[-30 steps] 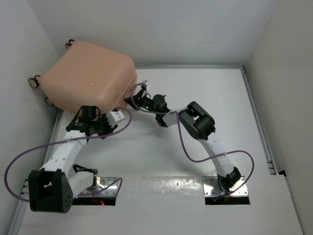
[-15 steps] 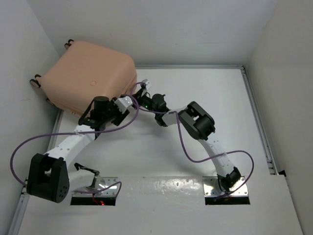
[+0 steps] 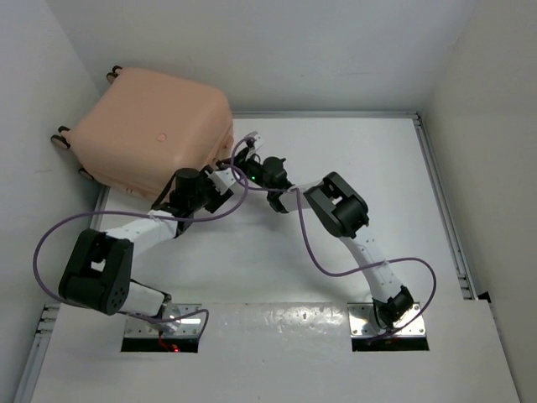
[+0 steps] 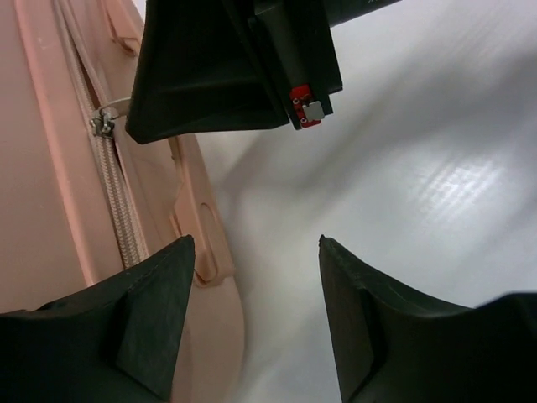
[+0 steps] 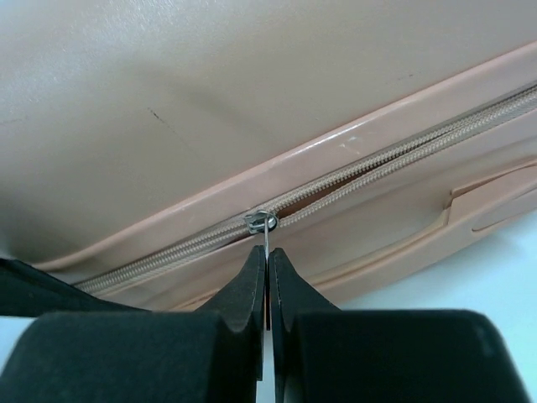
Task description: Pack the luggage
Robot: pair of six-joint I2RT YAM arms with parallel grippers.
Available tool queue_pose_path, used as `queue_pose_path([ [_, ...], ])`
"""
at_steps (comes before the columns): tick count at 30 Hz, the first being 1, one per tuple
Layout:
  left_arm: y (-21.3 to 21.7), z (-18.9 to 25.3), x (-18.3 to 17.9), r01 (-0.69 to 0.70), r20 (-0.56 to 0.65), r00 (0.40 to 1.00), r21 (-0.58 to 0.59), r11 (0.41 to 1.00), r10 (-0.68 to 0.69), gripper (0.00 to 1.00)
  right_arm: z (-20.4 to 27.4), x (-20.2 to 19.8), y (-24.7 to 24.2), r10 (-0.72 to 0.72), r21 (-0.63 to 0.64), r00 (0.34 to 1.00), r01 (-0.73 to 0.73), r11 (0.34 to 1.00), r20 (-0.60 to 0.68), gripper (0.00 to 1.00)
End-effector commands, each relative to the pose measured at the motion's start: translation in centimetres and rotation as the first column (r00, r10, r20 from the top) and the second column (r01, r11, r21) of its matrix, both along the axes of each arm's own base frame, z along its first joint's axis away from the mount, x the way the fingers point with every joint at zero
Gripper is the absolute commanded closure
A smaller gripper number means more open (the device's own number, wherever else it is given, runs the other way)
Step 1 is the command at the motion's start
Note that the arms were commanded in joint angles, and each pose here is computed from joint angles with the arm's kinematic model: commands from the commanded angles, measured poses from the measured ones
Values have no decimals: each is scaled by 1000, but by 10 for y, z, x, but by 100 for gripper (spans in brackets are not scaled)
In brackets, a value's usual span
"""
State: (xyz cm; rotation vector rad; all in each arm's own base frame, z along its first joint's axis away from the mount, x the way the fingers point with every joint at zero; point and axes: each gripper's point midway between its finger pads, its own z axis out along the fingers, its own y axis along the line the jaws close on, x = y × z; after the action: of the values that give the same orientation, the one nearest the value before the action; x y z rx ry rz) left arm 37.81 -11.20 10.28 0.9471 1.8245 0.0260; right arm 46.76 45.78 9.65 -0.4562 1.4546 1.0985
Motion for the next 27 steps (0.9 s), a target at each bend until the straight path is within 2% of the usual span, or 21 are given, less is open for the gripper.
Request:
queue_pose_path([
  [1,31,-2,22,-121,117,988,167,978,102,35,28,13,-4,-41,55,998,38,998,53,100],
  [3,43,-10,14,-140,135,985,251,958,108,37,26,14,-5,-46,56,998,43,998,43,100],
  [5,54,-1,9,-154,205,974,275,949,99,37,25,16,-7,-47,57,998,45,997,36,100],
  [9,70,13,-21,-106,319,948,353,930,-12,35,23,18,-12,-59,62,998,57,996,24,100],
  [10,71,1,-36,-84,312,949,370,925,-38,35,22,17,-13,-57,62,998,55,997,18,100],
  [12,75,17,-46,-93,382,921,407,909,-77,34,19,17,-17,-60,60,998,59,996,10,100],
  [15,80,9,-62,-88,398,909,474,876,-124,34,18,15,-18,-55,59,998,55,997,8,100],
  [16,83,-2,-70,-89,390,909,526,846,-146,34,18,13,-18,-52,59,999,52,997,3,100],
  [18,75,5,-73,-97,433,882,550,829,-185,34,18,12,-18,-50,61,999,50,997,2,100],
  [23,59,-2,-81,-66,443,841,653,755,-310,34,17,14,-18,-44,66,999,45,997,-8,100],
  [25,51,-1,-82,-57,456,824,657,751,-336,34,17,16,-20,-49,67,999,49,997,-7,100],
  [27,51,-9,-78,-56,425,841,682,729,-334,34,16,19,-22,-53,68,999,54,996,-9,100],
])
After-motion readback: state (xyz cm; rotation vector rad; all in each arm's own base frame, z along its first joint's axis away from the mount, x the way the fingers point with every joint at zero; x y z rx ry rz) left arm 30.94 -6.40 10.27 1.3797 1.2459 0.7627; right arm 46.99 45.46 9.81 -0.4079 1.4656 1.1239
